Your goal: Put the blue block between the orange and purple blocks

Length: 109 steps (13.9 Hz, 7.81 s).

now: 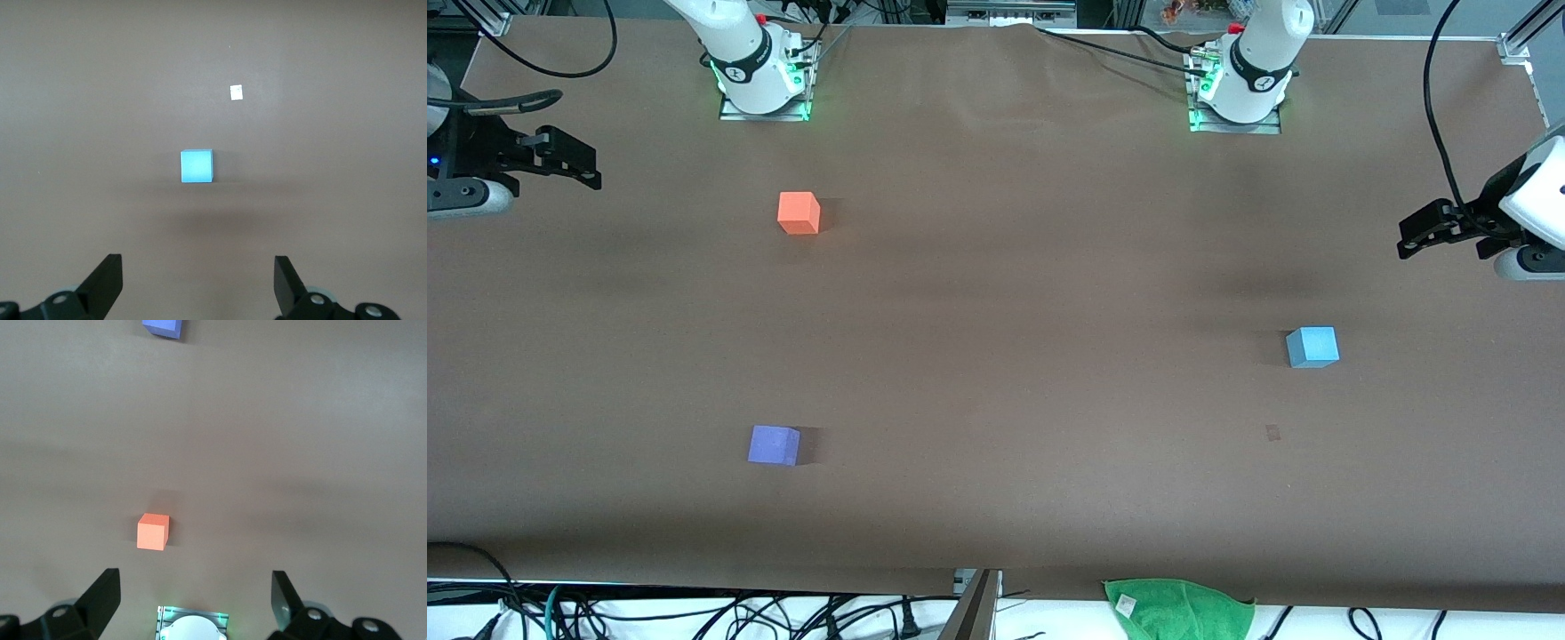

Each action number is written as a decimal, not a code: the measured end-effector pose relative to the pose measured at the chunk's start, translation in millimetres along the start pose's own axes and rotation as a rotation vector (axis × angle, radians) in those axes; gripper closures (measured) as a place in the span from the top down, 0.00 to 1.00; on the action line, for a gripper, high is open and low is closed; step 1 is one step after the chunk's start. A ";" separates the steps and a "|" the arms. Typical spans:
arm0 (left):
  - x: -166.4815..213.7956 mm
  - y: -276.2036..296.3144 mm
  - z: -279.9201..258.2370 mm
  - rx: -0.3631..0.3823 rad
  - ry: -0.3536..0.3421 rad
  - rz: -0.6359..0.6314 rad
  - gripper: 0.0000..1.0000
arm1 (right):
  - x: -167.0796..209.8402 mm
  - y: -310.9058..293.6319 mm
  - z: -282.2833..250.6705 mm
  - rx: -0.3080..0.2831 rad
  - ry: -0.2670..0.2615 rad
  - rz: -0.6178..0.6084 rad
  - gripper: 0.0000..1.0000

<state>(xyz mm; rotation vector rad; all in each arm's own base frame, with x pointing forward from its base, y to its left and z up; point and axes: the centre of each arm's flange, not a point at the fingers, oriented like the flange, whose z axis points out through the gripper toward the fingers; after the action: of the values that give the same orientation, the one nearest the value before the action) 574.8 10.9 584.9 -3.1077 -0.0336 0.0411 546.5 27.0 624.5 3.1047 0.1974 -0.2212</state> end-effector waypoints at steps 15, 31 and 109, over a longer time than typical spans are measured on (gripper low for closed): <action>3.2 1.0 13.2 0.001 -0.039 0.001 1.00 | 0.0 0.8 -0.1 0.000 0.001 0.001 1.00; 23.1 -23.8 57.2 0.001 -0.121 -0.038 1.00 | 1.6 5.5 1.8 0.001 0.000 0.010 1.00; 4.0 5.1 11.0 -0.007 0.038 0.006 1.00 | 49.5 -53.4 58.4 0.040 -0.046 -0.100 1.00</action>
<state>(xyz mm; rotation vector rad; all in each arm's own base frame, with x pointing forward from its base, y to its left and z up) 578.6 6.3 573.6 -3.1143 -0.0239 -0.0176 580.1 84.3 558.9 3.1288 0.3522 -0.3019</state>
